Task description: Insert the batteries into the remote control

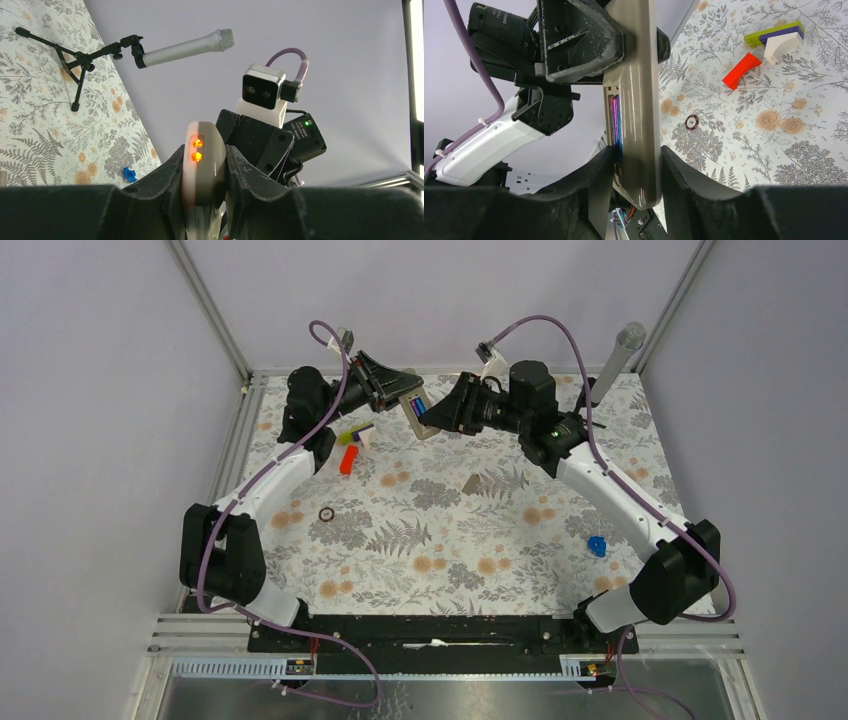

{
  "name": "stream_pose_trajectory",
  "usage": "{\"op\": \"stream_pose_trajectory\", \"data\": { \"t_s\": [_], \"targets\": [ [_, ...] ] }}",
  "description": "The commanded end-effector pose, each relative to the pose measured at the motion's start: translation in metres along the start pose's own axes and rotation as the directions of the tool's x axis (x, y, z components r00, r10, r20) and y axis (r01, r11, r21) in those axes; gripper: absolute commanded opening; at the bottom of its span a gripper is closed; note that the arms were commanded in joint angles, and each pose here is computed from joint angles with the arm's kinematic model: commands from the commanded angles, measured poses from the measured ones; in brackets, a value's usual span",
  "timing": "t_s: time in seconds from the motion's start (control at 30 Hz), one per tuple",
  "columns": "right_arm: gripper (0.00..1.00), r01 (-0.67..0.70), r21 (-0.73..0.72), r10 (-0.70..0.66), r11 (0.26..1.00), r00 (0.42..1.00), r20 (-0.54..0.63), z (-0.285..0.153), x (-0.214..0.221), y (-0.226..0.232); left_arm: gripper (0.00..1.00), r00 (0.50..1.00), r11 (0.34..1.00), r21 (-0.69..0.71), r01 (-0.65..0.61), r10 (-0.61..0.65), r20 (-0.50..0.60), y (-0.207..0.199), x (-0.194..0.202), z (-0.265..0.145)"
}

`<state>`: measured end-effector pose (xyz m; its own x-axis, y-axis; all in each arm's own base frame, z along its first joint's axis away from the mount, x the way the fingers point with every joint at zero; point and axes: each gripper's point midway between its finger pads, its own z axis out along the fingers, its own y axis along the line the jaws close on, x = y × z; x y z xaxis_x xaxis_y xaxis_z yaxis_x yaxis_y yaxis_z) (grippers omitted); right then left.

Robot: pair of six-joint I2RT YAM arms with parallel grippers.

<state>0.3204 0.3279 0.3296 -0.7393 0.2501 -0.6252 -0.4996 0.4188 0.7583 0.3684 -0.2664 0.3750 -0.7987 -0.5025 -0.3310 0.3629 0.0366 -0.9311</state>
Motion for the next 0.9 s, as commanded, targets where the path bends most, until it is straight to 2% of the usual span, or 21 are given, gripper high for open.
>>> {"op": "stream_pose_trajectory", "data": {
  "t_s": [0.0,0.07,0.17,0.27,0.43,0.5,0.57,0.67,0.8,0.87],
  "targets": [
    [0.44,-0.008,0.064,0.008,0.998,1.0,-0.002,0.003,0.0,-0.015,0.0,0.995,0.985,0.136,-0.103,0.101,0.017,-0.054,-0.002,-0.007],
    [0.51,-0.014,0.05,0.014,0.999,1.0,0.003,0.003,0.0,-0.011,0.0,0.994,0.985,0.136,-0.109,0.107,0.017,-0.054,-0.002,-0.007],
    [0.72,-0.009,0.035,0.008,0.999,1.0,0.015,-0.003,-0.003,-0.005,0.0,0.993,0.986,0.121,-0.119,0.118,0.017,-0.05,-0.002,-0.007],
    [0.84,0.019,0.005,-0.019,1.0,0.998,0.061,-0.01,-0.016,0.006,0.0,0.99,0.986,0.098,-0.138,0.136,0.025,-0.046,-0.004,-0.009],
    [0.98,0.065,0.026,-0.068,0.998,0.992,0.108,-0.025,-0.025,0.003,0.0,0.985,0.985,0.032,-0.17,0.168,0.045,-0.031,-0.012,-0.015],
    [1.0,0.09,0.101,-0.103,0.991,0.985,0.14,-0.03,-0.027,-0.011,0.0,0.98,0.982,-0.025,-0.189,0.19,0.06,-0.02,-0.017,-0.02],
    [0.99,0.076,0.251,-0.112,0.965,0.985,0.133,-0.035,-0.021,-0.045,0.0,0.973,0.971,-0.12,-0.204,0.215,0.081,-0.002,-0.024,-0.027],
    [0.96,0.024,0.496,-0.076,0.868,0.993,0.086,-0.043,-0.003,-0.107,0.0,0.962,0.937,-0.278,-0.209,0.249,0.116,0.029,-0.035,-0.045],
    [0.9,-0.033,0.765,0.051,0.643,0.999,0.0,-0.057,0.039,-0.188,0.0,0.948,0.903,-0.375,-0.21,0.282,0.148,0.047,-0.042,-0.063],
    [0.9,-0.021,0.84,0.106,0.543,0.993,-0.043,-0.061,0.061,-0.214,0.0,0.943,0.891,-0.404,-0.207,0.292,0.161,0.052,-0.044,-0.069]
  ]
}}
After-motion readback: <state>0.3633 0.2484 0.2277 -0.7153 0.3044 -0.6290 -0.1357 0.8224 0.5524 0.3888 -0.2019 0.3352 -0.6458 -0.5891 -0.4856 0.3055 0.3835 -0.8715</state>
